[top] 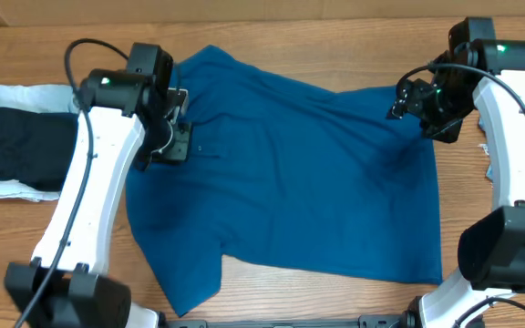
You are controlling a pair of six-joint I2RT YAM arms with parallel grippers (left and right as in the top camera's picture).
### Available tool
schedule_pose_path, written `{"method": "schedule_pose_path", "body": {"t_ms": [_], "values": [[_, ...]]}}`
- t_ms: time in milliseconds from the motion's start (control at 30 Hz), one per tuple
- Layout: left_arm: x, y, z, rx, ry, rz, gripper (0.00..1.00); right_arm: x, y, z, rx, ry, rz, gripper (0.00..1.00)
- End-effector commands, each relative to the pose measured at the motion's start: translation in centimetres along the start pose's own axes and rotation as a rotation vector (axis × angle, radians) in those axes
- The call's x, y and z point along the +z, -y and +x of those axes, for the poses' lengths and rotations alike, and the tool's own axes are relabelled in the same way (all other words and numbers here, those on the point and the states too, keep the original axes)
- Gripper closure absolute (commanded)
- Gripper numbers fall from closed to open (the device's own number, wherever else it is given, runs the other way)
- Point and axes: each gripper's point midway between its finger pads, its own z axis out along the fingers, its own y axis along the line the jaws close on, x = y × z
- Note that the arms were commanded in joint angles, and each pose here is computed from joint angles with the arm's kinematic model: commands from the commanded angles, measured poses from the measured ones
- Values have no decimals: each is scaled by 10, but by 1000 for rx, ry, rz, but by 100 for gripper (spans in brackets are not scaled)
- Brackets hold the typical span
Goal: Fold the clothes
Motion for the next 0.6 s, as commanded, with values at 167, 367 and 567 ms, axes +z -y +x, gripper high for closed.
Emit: {"method": "schedule_pose_path", "body": {"t_ms": [167, 367, 567], "values": [[-124, -17, 74, -79, 456, -58, 55, -120, 13, 55, 42, 290, 36, 4], [16, -25, 122, -375, 121, -69, 43, -81, 27, 71, 76, 160, 81, 2], [59, -28, 131, -729, 53, 83, 28, -76, 29, 72, 56, 147, 88, 0]]}}
